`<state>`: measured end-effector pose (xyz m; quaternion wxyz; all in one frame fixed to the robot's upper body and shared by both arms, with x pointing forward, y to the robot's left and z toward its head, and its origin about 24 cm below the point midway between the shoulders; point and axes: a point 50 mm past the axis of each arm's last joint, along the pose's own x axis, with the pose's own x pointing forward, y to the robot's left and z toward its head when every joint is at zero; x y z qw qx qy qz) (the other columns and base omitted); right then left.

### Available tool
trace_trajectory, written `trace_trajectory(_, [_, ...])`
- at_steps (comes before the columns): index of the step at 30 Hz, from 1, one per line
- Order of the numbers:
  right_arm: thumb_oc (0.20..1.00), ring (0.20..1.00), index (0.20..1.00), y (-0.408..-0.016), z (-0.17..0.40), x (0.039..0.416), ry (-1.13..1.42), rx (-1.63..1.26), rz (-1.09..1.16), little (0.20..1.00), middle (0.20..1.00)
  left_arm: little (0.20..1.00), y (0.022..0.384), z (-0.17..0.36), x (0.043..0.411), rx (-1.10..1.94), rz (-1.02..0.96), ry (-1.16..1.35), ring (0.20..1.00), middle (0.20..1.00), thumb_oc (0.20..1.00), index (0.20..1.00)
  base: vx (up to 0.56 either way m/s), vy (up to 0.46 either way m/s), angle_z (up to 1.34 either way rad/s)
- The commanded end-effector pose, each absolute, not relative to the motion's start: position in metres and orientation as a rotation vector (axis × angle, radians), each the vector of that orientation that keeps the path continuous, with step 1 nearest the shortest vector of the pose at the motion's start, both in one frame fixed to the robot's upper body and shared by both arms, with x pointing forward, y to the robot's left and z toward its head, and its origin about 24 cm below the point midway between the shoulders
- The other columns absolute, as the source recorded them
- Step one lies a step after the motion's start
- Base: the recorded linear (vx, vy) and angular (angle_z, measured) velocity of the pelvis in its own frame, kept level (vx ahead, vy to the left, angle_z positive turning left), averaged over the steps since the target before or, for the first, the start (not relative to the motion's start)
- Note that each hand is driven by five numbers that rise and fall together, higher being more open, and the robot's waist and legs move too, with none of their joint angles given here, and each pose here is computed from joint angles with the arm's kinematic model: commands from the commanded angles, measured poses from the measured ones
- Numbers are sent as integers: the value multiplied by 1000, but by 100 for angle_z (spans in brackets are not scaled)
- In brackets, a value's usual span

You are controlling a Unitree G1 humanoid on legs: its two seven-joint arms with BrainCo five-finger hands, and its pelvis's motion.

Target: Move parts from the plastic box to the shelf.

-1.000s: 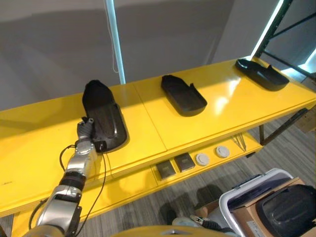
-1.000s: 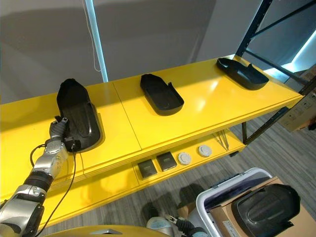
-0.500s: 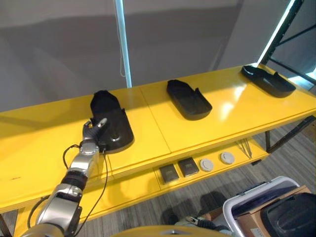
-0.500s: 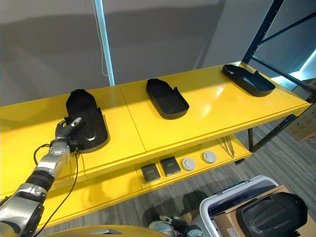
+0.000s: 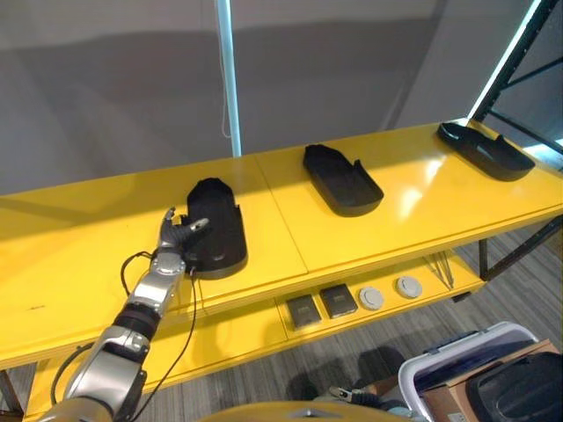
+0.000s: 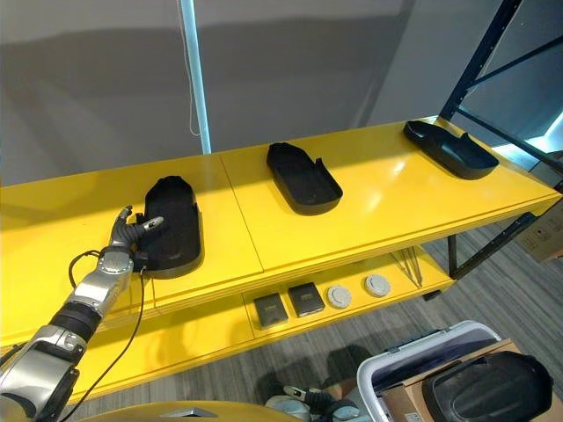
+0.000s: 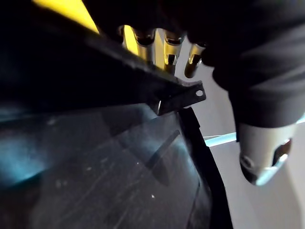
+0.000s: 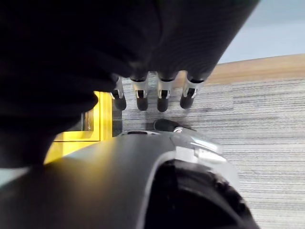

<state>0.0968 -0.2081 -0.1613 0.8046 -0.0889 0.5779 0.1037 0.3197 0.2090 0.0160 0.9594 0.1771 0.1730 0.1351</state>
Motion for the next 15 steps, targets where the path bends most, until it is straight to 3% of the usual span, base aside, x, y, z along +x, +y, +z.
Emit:
trace_trajectory(1, [1000,1000,1000,-213,-163,99,1297,-204,228,1000,1000,1000,215,35,334,415,286,280,1000,1000,1000,1000,-34,-2,1])
trace_trajectory(5, [1000,1000,1000,-213,-163,101,1297,-201,228,1000,1000,1000,218,69,343,443,330,94,1000,1000,1000,1000,-25,-7,2])
trace_trajectory(8, [1000,1000,1000,-213,-163,102,1321,-186,251,1000,1000,1000,219,123,349,540,360,-163,1000,1000,1000,1000,-43,-20,9])
trace_trajectory(12, [1000,1000,1000,-212,-164,96,1372,-174,279,1000,1000,1000,215,151,347,525,340,-290,1000,1000,1000,1000,-30,-21,9])
trace_trajectory(15, [1000,1000,1000,-212,-165,91,1414,-168,289,1000,1000,1000,202,168,341,402,153,-309,1000,1000,1000,1000,-48,-23,5])
